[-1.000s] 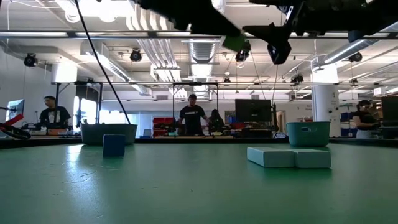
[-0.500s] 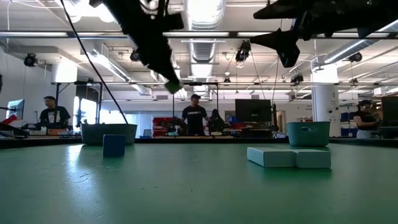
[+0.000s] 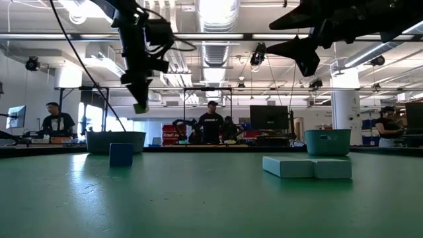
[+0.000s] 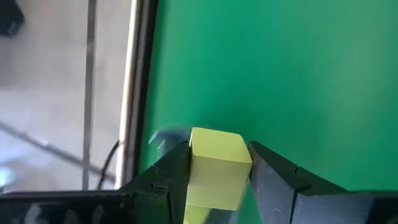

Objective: Sort & place blocks by color
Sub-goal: Put the yellow block into the blue bin

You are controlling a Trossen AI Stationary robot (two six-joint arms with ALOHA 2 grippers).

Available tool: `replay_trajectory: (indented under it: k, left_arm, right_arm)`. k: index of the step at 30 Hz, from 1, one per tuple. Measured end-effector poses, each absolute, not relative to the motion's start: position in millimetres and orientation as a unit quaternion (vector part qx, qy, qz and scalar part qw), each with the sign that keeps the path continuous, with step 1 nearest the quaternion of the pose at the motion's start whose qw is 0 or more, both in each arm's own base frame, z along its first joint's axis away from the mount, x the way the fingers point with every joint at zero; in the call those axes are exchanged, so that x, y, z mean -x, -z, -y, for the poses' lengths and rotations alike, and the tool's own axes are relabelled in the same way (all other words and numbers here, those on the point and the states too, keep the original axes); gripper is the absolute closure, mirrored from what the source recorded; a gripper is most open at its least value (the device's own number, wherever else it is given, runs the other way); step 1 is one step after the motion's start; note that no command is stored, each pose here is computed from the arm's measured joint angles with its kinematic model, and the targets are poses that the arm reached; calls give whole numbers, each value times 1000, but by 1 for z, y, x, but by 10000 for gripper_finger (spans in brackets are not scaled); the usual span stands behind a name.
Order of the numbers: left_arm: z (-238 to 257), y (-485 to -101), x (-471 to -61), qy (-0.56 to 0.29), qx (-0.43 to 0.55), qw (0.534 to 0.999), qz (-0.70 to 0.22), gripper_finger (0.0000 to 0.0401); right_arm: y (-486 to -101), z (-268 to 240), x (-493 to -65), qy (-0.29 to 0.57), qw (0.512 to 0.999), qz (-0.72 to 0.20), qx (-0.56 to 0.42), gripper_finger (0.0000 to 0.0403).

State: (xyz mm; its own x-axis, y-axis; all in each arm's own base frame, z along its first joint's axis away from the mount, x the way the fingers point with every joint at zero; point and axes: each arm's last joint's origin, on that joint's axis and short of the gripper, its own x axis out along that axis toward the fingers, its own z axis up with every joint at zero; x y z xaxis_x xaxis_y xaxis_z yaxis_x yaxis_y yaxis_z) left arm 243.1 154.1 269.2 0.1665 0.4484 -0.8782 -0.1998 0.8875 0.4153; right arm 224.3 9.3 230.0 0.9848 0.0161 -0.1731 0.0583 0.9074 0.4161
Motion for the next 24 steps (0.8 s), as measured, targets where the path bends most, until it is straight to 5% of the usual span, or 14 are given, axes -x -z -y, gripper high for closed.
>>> replay_trajectory:
  k: [8,24]
  left_arm:
    - [-200,-266,-213,-153,-106,701,-689,279]
    - [-226,-224,-211,-67,-77,691,-715,279]
  right_arm:
    - [-229,-9,-225,10,976,-89,-199,179]
    - [-229,-9,-224,10,978,-91,-190,179]
